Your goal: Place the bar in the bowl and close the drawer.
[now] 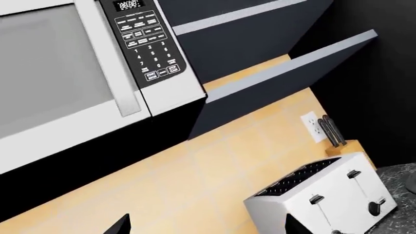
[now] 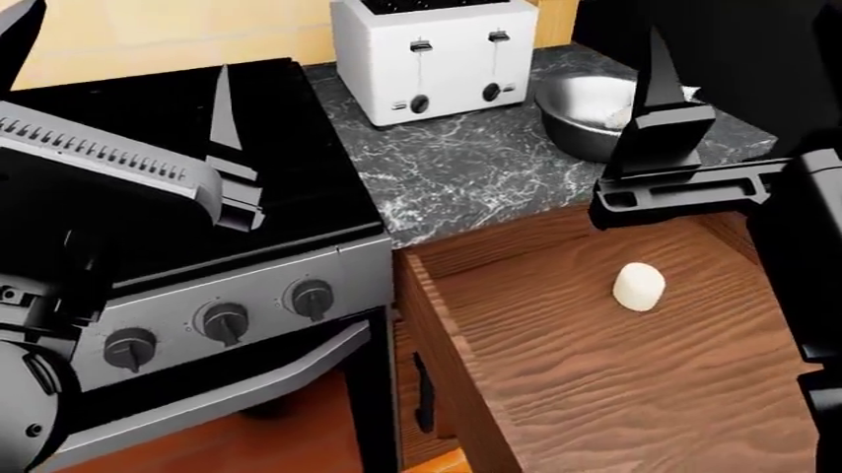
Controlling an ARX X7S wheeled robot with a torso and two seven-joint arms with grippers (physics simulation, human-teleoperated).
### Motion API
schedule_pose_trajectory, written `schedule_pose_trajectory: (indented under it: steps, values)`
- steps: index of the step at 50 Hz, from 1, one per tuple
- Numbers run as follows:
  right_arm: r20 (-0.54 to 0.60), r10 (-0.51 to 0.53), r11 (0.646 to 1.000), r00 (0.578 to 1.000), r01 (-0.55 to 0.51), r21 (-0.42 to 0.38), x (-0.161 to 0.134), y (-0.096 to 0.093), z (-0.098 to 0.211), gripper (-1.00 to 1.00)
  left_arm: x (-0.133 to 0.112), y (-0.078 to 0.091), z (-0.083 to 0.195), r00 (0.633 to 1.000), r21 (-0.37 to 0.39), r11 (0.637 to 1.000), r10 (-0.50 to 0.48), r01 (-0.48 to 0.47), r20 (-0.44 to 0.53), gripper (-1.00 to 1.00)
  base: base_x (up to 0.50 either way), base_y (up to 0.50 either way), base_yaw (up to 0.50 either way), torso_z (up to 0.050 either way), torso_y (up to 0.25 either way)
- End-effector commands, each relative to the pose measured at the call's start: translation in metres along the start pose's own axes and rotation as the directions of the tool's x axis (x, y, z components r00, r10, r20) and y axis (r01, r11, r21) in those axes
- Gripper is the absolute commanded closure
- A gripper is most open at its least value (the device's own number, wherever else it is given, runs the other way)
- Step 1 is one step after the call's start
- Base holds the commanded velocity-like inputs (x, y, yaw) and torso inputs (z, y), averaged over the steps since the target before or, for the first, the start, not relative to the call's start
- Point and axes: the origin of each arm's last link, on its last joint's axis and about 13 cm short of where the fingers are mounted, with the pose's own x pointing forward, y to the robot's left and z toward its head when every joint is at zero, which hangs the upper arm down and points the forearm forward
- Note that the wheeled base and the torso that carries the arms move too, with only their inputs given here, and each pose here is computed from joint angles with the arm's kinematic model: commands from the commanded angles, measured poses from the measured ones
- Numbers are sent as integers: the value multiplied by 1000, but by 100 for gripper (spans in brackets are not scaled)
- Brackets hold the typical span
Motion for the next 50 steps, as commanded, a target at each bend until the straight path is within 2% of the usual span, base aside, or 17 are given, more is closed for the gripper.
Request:
schedule_pose_trajectory:
  steps: [1,50]
  values:
    - [3,-4,1000,1000,4,-2,-1,-1,0,-100,2,2,4,1000,8,1000,1,-1,9,-100,0,0,-500,0,0]
    - [4,-3,1000,1000,3,-1,-1,0,-3,-100,-1,4,6,1000,12,1000,14,-14,15,-100,0,0,-500,0,0]
